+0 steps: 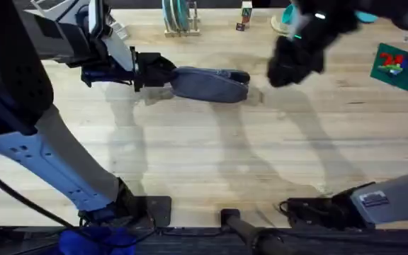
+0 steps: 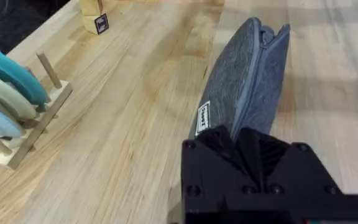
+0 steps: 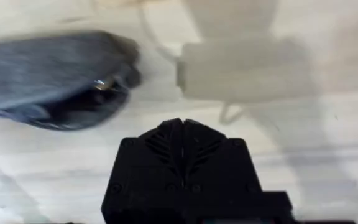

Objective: Unzip the bag, pick up the pens from the table one at a time and place them inside, then zip the bag closed.

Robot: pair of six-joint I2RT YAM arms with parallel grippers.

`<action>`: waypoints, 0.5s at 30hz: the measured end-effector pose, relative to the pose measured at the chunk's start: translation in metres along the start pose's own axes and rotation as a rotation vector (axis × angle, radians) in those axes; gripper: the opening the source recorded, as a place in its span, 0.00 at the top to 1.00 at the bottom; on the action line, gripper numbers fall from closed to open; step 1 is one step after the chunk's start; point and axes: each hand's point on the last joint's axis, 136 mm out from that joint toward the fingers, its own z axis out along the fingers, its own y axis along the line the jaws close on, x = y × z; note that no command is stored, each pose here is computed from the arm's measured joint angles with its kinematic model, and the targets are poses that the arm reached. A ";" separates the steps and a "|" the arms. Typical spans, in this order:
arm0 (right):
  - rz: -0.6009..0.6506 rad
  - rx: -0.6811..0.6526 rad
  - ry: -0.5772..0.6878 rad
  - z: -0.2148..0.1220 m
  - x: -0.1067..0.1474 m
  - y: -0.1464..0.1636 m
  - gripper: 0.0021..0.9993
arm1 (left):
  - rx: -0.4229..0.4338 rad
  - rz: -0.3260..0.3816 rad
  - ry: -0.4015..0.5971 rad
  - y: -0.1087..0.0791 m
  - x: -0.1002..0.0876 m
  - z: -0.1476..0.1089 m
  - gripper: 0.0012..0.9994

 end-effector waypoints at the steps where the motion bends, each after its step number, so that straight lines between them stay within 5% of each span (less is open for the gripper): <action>1: 0.023 -0.011 0.007 0.000 0.005 -0.011 0.97 | 0.000 -0.003 0.000 0.000 0.000 0.000 0.96; 5: 0.044 -0.030 0.033 -0.002 0.018 -0.033 0.97 | 0.000 -0.011 0.000 0.000 0.000 0.000 0.96; 15: -0.001 -0.060 0.030 -0.008 0.020 -0.034 0.97 | 0.000 -0.016 0.001 0.000 0.000 0.000 0.96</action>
